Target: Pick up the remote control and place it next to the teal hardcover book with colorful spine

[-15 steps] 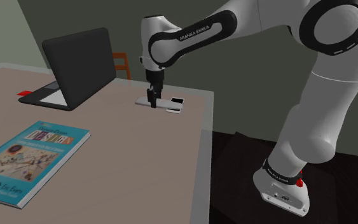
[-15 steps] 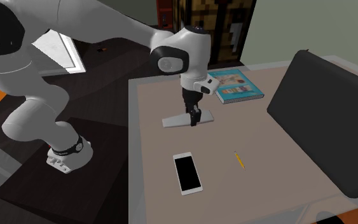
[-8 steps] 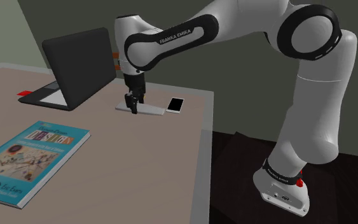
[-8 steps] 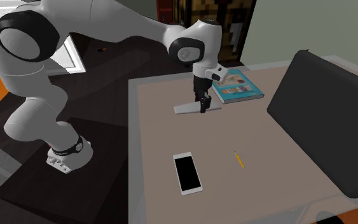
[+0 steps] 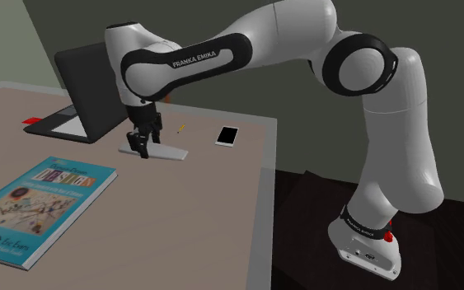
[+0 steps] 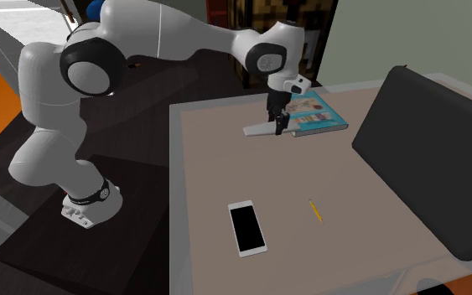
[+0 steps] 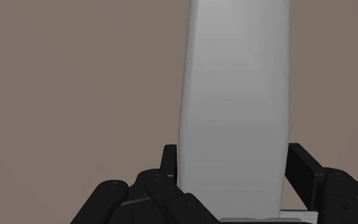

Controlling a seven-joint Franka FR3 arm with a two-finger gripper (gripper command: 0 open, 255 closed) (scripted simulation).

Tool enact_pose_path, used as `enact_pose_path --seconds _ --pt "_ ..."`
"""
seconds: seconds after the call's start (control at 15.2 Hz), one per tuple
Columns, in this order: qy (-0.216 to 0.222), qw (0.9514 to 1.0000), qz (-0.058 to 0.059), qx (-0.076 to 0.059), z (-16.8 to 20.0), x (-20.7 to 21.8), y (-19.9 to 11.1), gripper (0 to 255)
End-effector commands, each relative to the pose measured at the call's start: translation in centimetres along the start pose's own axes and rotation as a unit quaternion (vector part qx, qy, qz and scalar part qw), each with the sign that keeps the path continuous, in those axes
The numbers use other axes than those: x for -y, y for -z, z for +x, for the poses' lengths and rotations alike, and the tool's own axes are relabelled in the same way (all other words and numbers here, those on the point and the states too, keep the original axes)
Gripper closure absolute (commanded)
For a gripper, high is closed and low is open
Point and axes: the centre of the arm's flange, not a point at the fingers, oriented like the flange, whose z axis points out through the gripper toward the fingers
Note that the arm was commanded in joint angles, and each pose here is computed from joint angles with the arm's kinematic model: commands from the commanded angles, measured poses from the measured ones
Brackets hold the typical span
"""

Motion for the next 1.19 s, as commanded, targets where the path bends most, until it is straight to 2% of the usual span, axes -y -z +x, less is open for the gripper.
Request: enact_pose_path --seconds 0.0,0.86,1.12 --pt "-0.001 1.0 0.0 0.0 0.4 0.1 -0.9 255" --pt "-0.001 1.0 0.0 0.0 0.4 0.1 -7.8 255" --pt "-0.001 1.0 0.0 0.0 0.4 0.1 -8.2 255"
